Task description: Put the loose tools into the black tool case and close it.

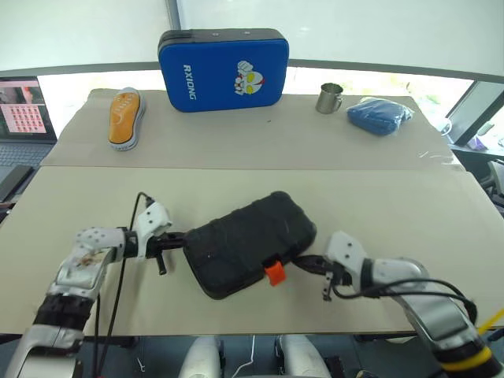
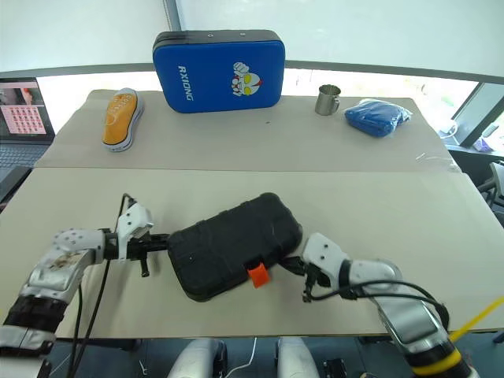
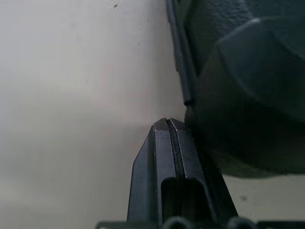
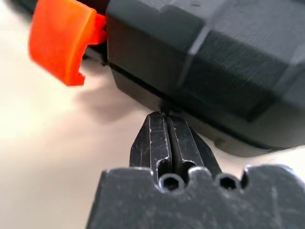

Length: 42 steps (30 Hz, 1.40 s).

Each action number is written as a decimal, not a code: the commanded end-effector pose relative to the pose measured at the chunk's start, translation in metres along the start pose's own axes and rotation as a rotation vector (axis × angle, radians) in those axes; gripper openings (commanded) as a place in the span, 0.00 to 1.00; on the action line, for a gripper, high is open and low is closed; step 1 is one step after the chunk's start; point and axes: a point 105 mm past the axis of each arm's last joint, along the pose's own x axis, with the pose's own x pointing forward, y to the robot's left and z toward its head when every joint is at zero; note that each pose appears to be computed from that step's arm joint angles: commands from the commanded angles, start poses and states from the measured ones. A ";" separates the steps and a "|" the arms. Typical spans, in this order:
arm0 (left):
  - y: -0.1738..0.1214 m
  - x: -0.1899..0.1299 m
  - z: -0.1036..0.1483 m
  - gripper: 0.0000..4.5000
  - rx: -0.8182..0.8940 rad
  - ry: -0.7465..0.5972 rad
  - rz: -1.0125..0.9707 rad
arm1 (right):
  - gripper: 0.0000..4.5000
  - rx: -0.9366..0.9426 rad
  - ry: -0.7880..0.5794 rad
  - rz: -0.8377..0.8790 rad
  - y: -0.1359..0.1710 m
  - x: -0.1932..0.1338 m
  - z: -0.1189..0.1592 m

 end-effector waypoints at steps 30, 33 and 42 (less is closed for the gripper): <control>-0.023 0.075 0.101 0.00 0.315 -0.137 -0.284 | 0.03 0.058 -0.095 0.025 0.038 -0.012 0.023; -0.021 0.081 0.093 0.00 0.306 -0.102 -0.267 | 0.03 0.052 -0.086 0.015 0.035 -0.008 0.022; -0.023 0.086 0.077 0.00 0.278 -0.070 -0.260 | 0.03 0.026 -0.109 0.020 0.026 0.004 0.028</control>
